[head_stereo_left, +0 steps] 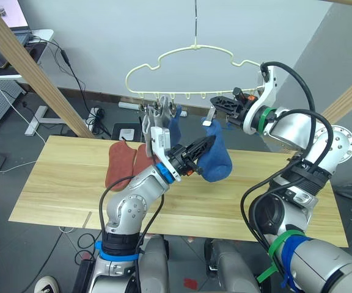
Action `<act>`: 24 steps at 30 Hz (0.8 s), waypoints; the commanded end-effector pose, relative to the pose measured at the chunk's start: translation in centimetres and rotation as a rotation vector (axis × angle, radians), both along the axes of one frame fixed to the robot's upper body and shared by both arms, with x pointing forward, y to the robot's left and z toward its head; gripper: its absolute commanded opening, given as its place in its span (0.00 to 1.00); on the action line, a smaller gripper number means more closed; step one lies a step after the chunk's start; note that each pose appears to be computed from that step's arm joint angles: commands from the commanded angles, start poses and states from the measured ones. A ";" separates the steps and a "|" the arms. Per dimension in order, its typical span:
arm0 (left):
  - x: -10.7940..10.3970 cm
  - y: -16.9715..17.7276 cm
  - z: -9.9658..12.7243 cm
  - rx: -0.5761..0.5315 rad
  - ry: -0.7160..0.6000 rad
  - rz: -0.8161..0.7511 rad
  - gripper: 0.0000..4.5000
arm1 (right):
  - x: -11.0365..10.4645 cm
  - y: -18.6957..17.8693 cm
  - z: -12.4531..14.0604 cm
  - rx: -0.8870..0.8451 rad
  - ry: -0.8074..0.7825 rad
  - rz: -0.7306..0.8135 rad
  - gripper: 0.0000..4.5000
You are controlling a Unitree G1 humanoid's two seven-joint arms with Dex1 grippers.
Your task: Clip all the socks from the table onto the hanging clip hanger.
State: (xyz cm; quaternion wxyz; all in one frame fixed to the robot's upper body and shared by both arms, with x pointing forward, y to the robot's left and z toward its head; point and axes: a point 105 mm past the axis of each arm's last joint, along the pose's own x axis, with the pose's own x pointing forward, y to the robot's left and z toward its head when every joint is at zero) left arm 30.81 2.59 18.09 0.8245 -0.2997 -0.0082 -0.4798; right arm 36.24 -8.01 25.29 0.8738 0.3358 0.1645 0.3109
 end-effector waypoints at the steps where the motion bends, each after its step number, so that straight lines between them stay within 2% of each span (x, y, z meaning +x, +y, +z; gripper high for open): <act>1: -0.5 -0.1 1.0 -0.024 -0.032 -0.015 0.00 | 0.0 -0.8 -1.8 -0.048 0.062 -0.024 0.00; 6: -0.7 -0.2 1.7 -0.024 -0.051 -0.027 0.00 | -0.1 -0.7 -1.9 -0.062 0.055 -0.014 0.00; 10: -0.8 -0.4 2.0 -0.028 -0.056 -0.035 0.00 | -0.2 -0.7 -1.9 -0.063 0.047 -0.005 0.24; 15: -0.6 -0.4 1.9 -0.013 -0.053 -0.038 0.00 | -0.5 -0.7 -0.8 -0.021 0.003 0.013 0.64; 19: -0.3 -0.4 1.6 0.007 -0.048 -0.034 0.00 | -1.6 -0.7 1.5 0.036 -0.105 0.082 0.95; 20: -0.1 -0.4 1.5 0.017 -0.050 -0.031 0.00 | -2.1 -0.8 2.0 0.045 -0.137 0.104 0.99; 24: 0.5 -0.2 1.1 0.057 -0.060 -0.020 0.00 | -3.6 -1.7 2.1 0.031 -0.196 0.148 0.99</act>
